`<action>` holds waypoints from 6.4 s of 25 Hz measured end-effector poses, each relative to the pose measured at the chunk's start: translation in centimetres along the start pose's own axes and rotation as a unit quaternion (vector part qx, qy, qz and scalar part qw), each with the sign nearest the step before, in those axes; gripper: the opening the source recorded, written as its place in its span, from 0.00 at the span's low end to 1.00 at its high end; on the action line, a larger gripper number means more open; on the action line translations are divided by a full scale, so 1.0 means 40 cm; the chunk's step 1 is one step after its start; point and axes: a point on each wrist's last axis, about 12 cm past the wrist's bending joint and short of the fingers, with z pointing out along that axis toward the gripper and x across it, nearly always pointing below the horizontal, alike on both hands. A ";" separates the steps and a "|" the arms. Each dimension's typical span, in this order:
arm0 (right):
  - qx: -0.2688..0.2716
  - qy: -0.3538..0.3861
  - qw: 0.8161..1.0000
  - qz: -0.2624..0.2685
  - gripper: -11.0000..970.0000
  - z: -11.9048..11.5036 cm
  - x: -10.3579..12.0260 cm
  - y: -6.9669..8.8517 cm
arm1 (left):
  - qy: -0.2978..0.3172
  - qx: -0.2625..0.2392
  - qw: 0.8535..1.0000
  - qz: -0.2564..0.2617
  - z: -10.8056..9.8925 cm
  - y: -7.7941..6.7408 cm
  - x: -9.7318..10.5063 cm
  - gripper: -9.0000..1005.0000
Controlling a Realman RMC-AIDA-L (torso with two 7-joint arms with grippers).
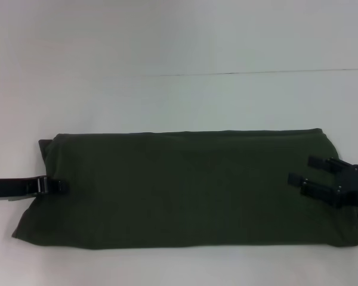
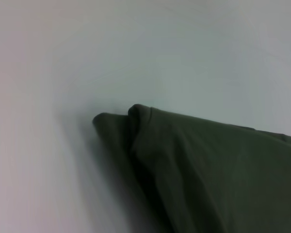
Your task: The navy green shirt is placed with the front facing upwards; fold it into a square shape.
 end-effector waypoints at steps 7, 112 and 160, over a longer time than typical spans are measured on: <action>0.001 0.000 1.000 -0.001 0.88 0.003 -0.003 -0.001 | 0.000 0.004 1.000 0.004 0.003 -0.007 -0.009 0.12; 0.102 -0.048 0.990 0.089 0.81 -0.052 0.001 -0.056 | -0.129 0.283 0.950 0.021 0.216 -0.378 -0.081 0.95; 0.133 -0.007 0.987 0.086 0.04 0.109 -0.077 -0.097 | -0.143 0.273 0.951 0.021 0.206 -0.344 -0.063 0.93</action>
